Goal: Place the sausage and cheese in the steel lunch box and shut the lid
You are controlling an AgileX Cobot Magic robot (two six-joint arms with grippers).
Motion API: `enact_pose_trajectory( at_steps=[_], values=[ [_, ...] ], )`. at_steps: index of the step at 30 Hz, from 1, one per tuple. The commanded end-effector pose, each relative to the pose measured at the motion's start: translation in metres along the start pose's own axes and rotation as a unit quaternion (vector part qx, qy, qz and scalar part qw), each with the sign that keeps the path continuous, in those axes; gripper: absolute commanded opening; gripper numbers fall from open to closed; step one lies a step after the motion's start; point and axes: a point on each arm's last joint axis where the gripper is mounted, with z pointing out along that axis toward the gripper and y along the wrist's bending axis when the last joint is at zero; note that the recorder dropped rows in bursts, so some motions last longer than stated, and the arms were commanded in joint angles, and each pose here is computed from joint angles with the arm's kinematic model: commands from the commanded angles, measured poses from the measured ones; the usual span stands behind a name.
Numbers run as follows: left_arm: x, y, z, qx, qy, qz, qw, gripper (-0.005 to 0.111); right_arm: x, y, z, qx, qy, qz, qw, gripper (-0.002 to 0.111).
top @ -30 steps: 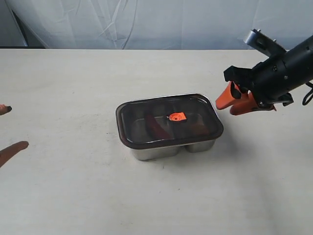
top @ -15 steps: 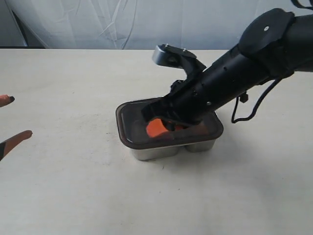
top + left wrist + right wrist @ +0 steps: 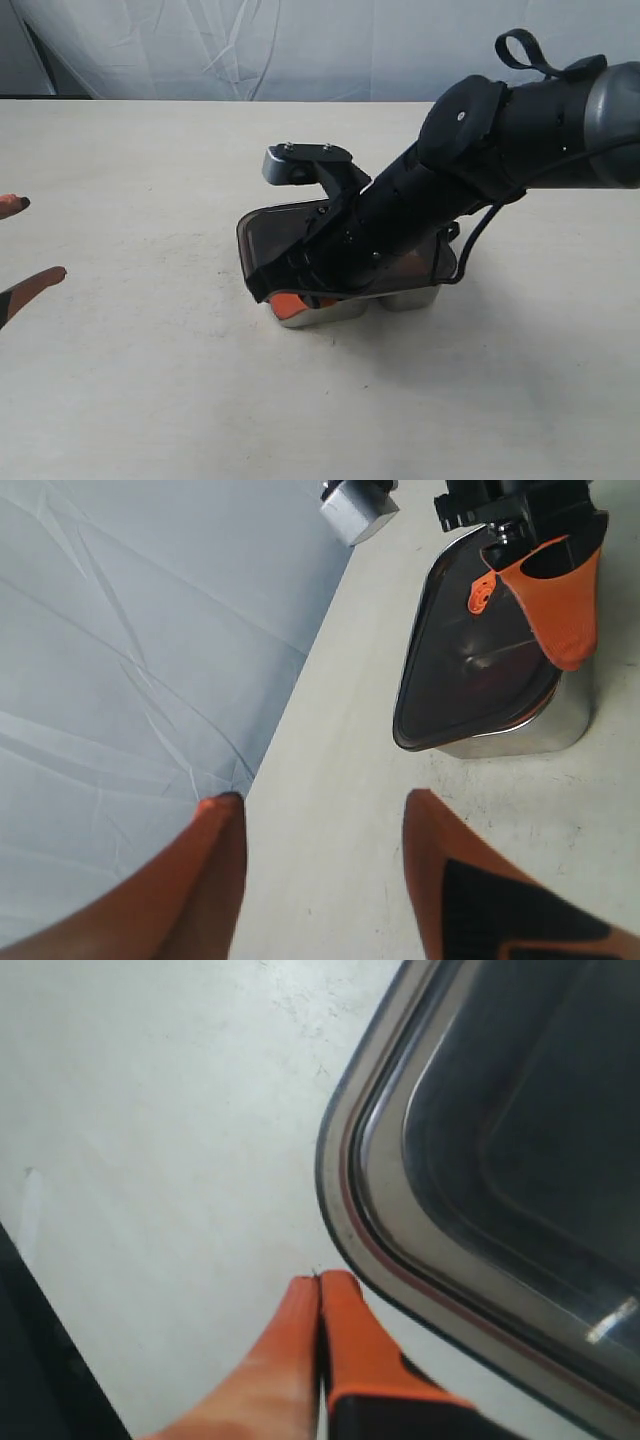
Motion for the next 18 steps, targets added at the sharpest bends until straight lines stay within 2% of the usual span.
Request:
enact_pose_trajectory(
  at_steps=[1,8,18],
  values=[
    [-0.001,0.001,0.0,-0.002,-0.004,-0.015,1.0,0.047,-0.001,0.0,0.001,0.003,-0.002,-0.007,1.0,-0.001],
    [-0.001,0.001,0.0,-0.001,-0.004,-0.015,1.0,0.047,-0.005,-0.009,0.009,0.03,-0.019,-0.004,0.999,-0.001],
    [-0.001,0.001,0.0,-0.001,-0.004,-0.015,1.0,0.047,-0.01,-0.017,0.022,0.033,-0.011,0.014,0.999,-0.001]
  ],
)
